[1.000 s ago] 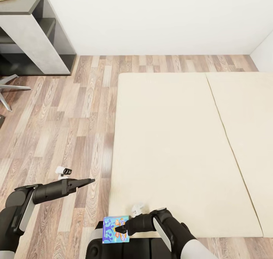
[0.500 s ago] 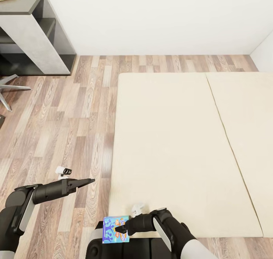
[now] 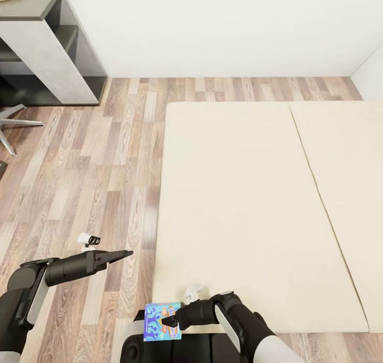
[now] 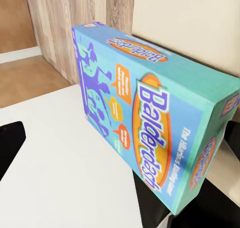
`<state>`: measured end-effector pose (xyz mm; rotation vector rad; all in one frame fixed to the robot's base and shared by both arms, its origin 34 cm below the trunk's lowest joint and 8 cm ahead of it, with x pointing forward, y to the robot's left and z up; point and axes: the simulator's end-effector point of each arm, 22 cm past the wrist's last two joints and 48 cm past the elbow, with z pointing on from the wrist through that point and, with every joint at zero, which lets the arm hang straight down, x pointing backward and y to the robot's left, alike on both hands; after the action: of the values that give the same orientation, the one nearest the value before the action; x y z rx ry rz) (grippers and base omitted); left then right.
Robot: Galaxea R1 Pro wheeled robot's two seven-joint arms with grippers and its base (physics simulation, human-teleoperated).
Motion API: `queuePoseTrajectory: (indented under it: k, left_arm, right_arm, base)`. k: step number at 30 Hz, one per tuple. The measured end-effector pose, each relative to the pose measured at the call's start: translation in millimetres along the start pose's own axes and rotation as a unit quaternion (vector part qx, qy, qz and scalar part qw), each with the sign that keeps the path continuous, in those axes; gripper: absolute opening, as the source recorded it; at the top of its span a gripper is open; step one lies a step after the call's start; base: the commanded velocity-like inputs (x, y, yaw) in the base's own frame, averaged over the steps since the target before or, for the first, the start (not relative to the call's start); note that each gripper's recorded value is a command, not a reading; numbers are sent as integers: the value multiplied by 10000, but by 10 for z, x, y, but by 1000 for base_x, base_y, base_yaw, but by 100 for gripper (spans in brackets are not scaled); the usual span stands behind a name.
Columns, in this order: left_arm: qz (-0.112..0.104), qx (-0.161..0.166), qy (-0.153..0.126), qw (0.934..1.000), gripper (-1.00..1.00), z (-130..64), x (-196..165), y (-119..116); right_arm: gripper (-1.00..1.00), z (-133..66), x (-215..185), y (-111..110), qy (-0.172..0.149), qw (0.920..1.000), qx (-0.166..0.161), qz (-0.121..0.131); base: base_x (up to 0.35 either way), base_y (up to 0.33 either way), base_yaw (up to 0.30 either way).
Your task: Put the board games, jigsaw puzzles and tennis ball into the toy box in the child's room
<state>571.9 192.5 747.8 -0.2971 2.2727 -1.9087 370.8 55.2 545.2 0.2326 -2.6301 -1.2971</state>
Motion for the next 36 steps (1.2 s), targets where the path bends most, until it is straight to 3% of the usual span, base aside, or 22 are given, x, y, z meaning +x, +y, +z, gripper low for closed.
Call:
queuePoseTrajectory:
  k: [36]
  left_arm:
    - [4,1,0,10000,100,0,-2,-2]
  right_arm:
    - [100,0,0,3,2,10000,-6,8]
  base:
    - [0,13,0]
